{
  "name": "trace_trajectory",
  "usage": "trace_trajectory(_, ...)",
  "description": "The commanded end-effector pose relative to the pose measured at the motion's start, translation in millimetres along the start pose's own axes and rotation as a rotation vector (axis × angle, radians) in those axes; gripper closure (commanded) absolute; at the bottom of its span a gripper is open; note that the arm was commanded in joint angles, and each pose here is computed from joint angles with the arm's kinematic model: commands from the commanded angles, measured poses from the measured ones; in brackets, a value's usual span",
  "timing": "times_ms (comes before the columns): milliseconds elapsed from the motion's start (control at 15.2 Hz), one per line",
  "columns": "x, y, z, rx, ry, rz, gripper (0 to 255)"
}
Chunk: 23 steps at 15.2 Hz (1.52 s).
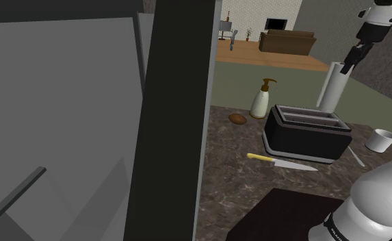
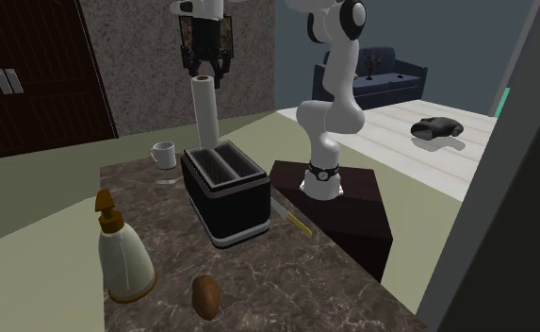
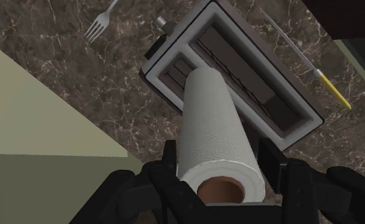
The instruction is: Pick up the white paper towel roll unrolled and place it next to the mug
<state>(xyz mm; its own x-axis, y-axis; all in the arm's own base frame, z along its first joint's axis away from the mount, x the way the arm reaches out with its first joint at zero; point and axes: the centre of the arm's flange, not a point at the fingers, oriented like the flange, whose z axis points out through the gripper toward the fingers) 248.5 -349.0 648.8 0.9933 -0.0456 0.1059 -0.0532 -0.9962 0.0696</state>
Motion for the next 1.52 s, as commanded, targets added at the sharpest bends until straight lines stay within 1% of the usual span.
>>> trace_trajectory(0, -18.7, 20.8, 0.2, 0.000, 0.000, -0.001, 255)
trace_trajectory(1452, -225.5, 222.6, 29.0, 0.000, 0.000, -0.001, 255)
